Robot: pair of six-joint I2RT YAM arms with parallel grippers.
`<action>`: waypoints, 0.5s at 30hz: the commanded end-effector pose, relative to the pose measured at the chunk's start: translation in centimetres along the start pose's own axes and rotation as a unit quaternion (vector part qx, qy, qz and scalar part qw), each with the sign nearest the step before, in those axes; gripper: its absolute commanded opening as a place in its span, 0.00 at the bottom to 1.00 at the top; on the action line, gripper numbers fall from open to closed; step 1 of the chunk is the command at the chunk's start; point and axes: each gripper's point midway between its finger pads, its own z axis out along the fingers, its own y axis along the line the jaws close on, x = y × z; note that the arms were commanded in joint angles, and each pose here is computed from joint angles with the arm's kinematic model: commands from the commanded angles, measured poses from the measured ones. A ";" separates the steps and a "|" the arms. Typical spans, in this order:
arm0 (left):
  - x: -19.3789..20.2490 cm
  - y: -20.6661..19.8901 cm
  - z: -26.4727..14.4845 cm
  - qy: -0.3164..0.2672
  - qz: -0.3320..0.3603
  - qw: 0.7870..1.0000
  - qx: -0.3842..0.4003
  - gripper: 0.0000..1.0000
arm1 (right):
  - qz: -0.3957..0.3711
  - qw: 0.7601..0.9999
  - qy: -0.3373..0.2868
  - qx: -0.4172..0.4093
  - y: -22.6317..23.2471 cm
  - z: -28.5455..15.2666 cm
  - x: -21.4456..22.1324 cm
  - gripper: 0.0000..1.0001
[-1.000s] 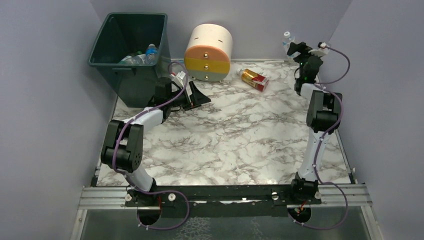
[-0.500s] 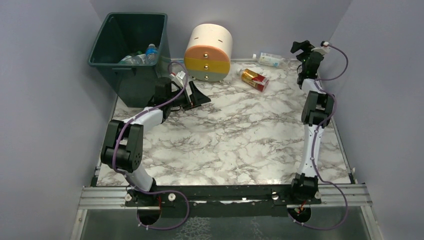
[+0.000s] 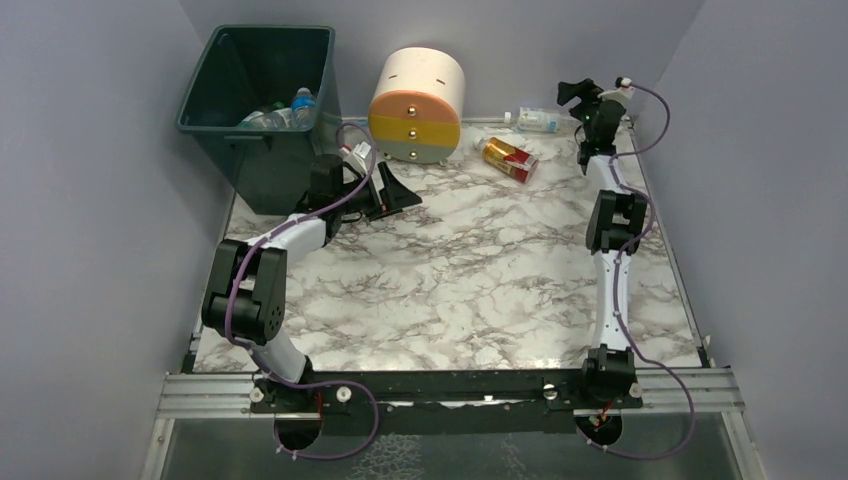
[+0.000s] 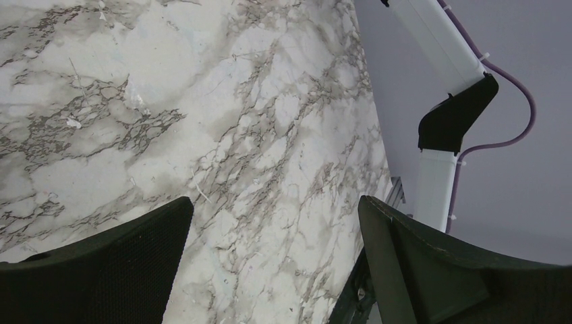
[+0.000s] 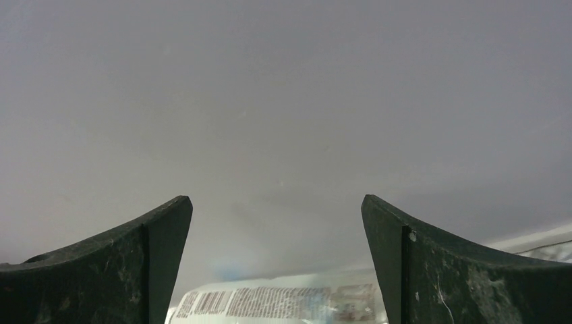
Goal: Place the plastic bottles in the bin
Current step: Pick up the plastic bottle from the corner of the board.
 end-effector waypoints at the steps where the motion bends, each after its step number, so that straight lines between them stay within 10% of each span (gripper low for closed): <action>1: -1.0 -0.8 0.3 -0.007 0.019 1.000 0.008 0.99 | 0.040 0.998 0.042 -0.016 -0.8 -0.6 4.7 1.00; 15: -1.0 -2.4 -0.2 -0.011 0.033 0.999 0.020 0.99 | 0.033 0.986 0.139 -0.082 3.9 -3.5 8.5 0.86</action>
